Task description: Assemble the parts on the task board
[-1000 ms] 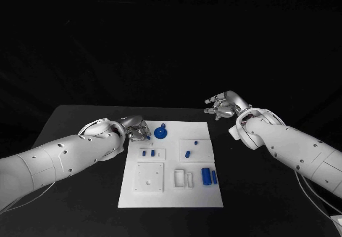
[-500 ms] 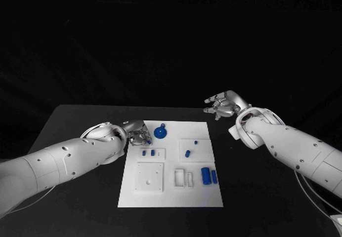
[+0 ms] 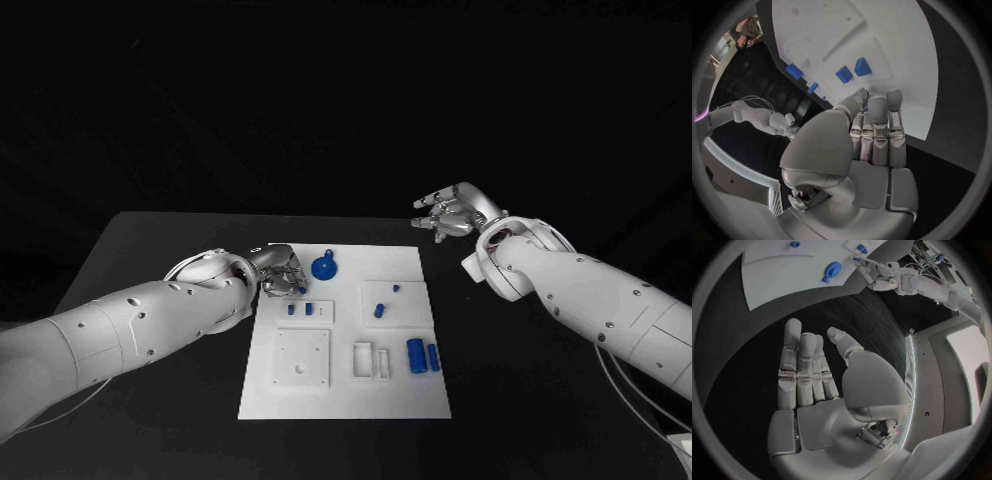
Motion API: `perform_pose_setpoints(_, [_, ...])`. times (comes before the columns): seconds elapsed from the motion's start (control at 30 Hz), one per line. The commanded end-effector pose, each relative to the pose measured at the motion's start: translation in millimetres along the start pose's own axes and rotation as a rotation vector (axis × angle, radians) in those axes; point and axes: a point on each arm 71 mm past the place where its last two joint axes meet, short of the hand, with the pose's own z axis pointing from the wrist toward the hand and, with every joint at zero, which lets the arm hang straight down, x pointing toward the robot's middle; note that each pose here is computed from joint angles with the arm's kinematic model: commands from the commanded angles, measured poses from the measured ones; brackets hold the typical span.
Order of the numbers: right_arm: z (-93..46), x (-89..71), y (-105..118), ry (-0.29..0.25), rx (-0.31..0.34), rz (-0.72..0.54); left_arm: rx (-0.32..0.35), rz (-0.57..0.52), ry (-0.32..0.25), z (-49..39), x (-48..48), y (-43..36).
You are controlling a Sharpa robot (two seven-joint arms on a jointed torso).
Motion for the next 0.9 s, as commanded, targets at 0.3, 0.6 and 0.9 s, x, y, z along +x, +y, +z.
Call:
perform_pose_setpoints(0.3, [0.0, 1.2, 1.4, 0.01, -0.011, 0.0, 0.007, 0.013, 0.011, 3.4, 2.5, -3.1])
perform_pose_setpoints(0.6, [-0.1, 1.2, 1.5, 0.011, -0.011, 0.0, -0.002, 0.022, 0.009, 6.4, 2.8, -5.2])
perform_pose_setpoints(0.9, [-0.1, 1.1, 1.2, 0.011, -0.01, 0.0, 0.002, 0.024, 0.004, 7.9, 2.9, -7.9])
